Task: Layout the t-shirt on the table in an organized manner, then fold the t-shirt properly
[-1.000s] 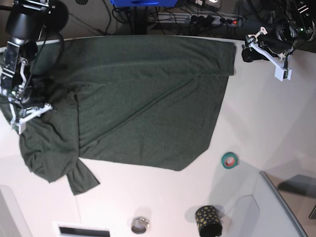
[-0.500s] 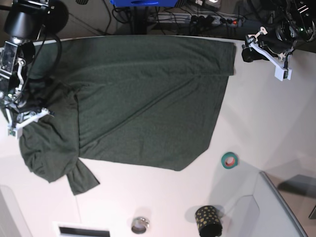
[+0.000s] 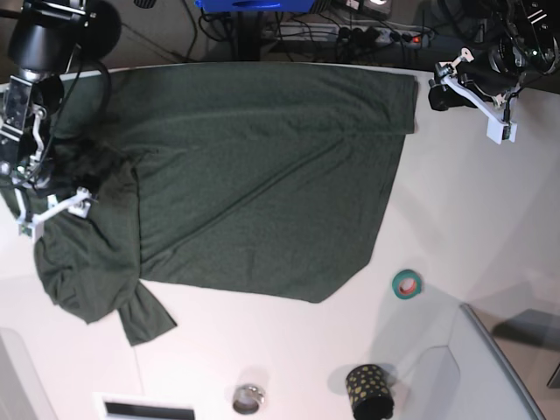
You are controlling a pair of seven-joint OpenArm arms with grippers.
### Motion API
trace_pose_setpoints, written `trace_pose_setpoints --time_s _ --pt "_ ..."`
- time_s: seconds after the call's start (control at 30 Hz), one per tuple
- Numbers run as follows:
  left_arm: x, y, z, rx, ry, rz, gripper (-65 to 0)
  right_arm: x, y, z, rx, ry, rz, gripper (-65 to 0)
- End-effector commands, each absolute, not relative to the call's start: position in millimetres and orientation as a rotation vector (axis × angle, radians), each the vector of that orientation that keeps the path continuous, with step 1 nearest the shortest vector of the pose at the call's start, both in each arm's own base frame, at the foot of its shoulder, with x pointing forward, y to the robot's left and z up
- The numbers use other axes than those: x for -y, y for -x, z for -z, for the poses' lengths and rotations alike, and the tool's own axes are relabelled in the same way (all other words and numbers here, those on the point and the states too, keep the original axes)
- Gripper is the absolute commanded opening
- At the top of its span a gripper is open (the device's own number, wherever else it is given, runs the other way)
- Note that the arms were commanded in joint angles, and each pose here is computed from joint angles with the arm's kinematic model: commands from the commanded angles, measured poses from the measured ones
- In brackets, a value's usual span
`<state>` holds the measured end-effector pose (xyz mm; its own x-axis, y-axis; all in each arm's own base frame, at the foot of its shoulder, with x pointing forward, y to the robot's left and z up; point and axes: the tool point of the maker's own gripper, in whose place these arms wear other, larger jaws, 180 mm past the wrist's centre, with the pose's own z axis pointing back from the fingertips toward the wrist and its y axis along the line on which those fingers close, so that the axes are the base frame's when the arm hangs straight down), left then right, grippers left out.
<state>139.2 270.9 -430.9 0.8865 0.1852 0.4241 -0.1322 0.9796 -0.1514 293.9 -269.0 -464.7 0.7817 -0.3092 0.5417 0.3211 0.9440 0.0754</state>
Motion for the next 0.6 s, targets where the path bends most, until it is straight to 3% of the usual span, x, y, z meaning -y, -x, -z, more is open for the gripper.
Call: trace_pose_setpoints --time_s 0.0,0.1,0.57 --pt "-274 -144 424 0.479 0.113 -0.156 -25.2 279 -305 454 0.621 0.039 0.338 -16.1" --pt "-274 -143 424 0.478 0.113 -0.156 -25.2 280 -305 458 0.619 0.037 0.343 -19.1" --pt "-275 -143 424 0.477 0.111 -0.154 -25.2 278 -309 467 0.604 0.025 0.354 -19.8"
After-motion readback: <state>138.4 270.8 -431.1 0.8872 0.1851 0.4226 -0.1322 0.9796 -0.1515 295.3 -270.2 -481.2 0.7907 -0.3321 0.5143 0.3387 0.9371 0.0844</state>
